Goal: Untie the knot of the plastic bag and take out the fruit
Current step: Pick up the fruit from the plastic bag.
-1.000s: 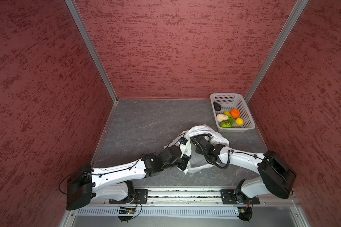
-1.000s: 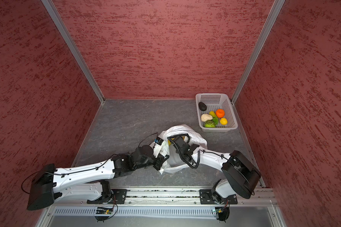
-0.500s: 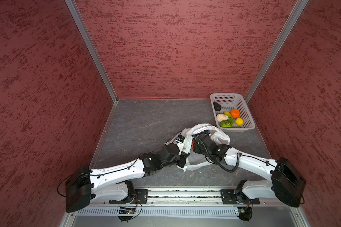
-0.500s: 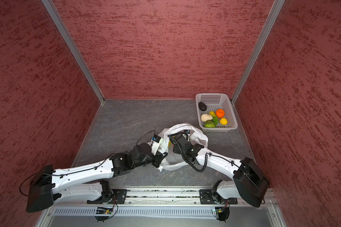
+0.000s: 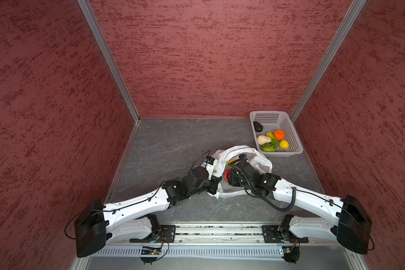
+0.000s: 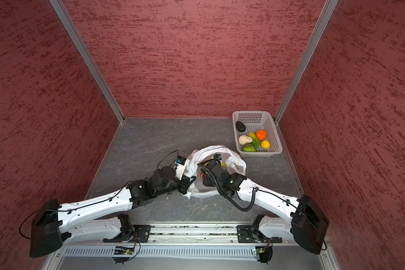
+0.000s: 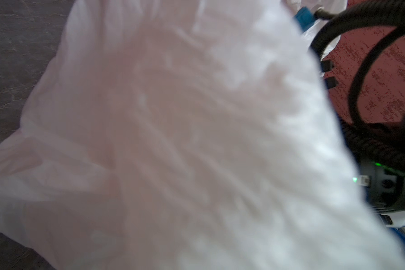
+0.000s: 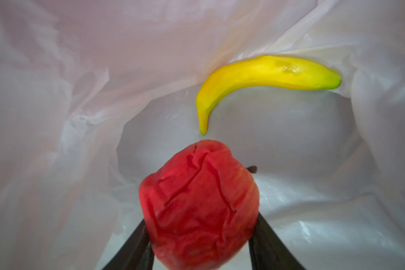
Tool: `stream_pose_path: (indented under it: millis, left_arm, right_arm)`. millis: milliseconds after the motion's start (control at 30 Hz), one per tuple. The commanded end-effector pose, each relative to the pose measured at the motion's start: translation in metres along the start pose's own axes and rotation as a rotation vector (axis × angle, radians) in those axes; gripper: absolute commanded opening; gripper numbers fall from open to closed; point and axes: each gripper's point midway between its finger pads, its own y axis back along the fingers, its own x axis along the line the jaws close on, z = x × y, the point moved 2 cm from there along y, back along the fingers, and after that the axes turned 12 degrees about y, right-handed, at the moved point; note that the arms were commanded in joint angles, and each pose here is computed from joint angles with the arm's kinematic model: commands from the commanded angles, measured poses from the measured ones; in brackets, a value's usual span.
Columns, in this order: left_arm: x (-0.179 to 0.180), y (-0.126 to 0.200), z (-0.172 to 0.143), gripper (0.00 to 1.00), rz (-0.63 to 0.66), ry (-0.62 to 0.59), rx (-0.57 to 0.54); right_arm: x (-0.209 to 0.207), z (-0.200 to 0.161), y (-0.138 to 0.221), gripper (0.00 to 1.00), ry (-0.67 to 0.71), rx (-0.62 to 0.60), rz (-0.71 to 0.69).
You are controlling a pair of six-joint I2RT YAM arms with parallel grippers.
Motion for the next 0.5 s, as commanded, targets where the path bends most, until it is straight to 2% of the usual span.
stream_pose_path:
  millis: [0, 467]
  left_arm:
    - [0.0, -0.003, 0.0, 0.0, -0.005, 0.015, 0.007]
    - [0.015, -0.001, 0.015, 0.0, 0.073, 0.052, -0.017]
  right_arm:
    - [0.014, 0.016, 0.023, 0.37, 0.019, -0.034, 0.045]
    - [0.032, 0.05, 0.095, 0.37, 0.031, -0.064, 0.11]
